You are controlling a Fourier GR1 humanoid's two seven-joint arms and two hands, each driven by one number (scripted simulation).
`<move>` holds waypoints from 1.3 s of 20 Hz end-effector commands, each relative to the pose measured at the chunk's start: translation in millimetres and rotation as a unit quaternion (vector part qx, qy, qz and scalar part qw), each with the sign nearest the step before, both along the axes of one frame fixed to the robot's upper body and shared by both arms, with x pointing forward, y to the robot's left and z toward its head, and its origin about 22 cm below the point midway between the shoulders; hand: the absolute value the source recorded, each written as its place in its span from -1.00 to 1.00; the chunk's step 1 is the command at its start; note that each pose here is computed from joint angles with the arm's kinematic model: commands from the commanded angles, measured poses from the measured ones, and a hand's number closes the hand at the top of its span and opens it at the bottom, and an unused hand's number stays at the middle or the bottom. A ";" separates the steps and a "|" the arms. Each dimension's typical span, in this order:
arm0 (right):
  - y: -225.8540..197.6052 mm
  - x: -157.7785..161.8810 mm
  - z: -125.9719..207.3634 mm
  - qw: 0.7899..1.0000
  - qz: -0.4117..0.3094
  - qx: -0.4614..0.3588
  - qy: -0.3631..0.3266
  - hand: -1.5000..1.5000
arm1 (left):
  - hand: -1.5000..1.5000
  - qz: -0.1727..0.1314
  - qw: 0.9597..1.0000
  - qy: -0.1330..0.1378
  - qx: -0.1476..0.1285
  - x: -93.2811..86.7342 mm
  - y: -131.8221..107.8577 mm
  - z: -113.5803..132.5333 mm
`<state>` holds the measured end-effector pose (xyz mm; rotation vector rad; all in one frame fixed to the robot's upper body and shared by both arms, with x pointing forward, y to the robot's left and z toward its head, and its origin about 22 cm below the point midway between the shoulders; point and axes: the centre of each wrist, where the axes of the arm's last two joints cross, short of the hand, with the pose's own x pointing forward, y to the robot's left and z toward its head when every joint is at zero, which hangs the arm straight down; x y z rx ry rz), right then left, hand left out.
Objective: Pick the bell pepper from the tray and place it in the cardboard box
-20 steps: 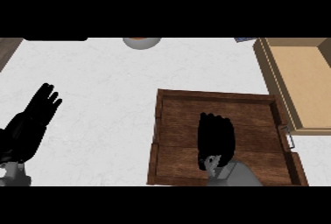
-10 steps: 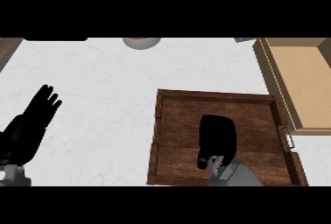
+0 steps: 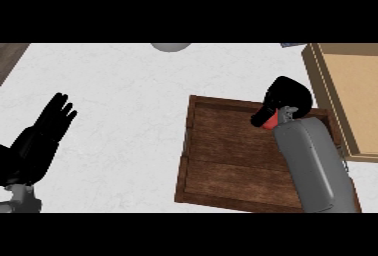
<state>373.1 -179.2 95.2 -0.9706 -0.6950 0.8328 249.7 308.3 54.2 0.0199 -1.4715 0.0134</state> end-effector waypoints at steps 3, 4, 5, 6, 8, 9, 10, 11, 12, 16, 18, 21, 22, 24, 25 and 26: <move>-46.8 52.6 14.6 0.997 -0.059 -0.018 -0.036 1.00 | 0.00 -0.007 1.000 -0.003 0.007 11.7 -1.1 13.9; -29.3 62.3 26.1 0.997 -0.059 -0.016 -0.048 1.00 | 0.00 -0.009 1.000 -0.007 0.001 17.0 -3.6 9.4; -33.8 62.8 19.4 0.996 -0.058 -0.029 -0.066 1.00 | 0.00 -0.010 1.000 0.006 -0.003 3.6 -15.5 10.1; -11.2 68.6 24.1 0.995 -0.051 -0.040 -0.074 1.00 | 0.00 0.001 1.000 0.009 0.000 10.8 -4.3 -3.2; -31.9 77.5 54.1 0.991 -0.049 -0.047 -0.116 1.00 | 0.00 -0.001 1.000 0.009 0.000 6.3 -0.6 -15.0; -28.1 79.2 47.2 0.990 -0.039 -0.057 -0.121 1.00 | 0.00 -0.003 1.000 0.017 -0.002 12.9 -9.0 -1.2; -14.6 84.5 60.1 0.989 -0.039 -0.058 -0.133 1.00 | 0.00 -0.001 1.000 0.007 -0.003 7.7 4.0 -1.9; 1.8 84.7 75.3 0.985 -0.030 -0.066 -0.155 1.00 | 0.00 -0.009 1.000 0.013 0.002 0.4 -3.4 2.3; -3.8 87.8 82.6 0.982 -0.033 -0.075 -0.173 1.00 | 0.00 0.002 1.000 0.006 -0.004 15.4 7.7 2.1; 24.9 87.7 136.5 0.961 -0.063 -0.100 -0.252 1.00 | 0.00 0.015 1.000 0.007 0.001 9.0 6.4 13.2; 16.5 86.3 153.8 0.947 -0.088 -0.119 -0.287 1.00 | 0.00 0.014 1.000 0.011 -0.003 8.0 7.5 -3.2; 18.8 89.1 173.0 0.935 -0.132 -0.148 -0.293 1.00 | 0.00 0.014 1.000 0.015 0.000 4.5 7.0 6.5; 23.2 85.8 181.6 0.931 -0.146 -0.138 -0.306 1.00 | 0.00 0.013 1.000 0.016 0.005 -5.1 7.4 -9.9; -12.6 90.1 176.9 0.923 -0.166 -0.134 -0.319 1.00 | 0.00 0.010 1.000 0.013 -0.001 7.0 6.9 -3.1; -28.1 89.5 180.1 0.921 -0.171 -0.160 -0.310 1.00 | 0.00 0.013 1.000 0.009 0.006 -0.5 8.0 4.7; -10.3 92.1 188.6 0.920 -0.186 -0.159 -0.306 1.00 | 0.00 0.013 1.000 0.009 0.007 5.5 16.0 7.1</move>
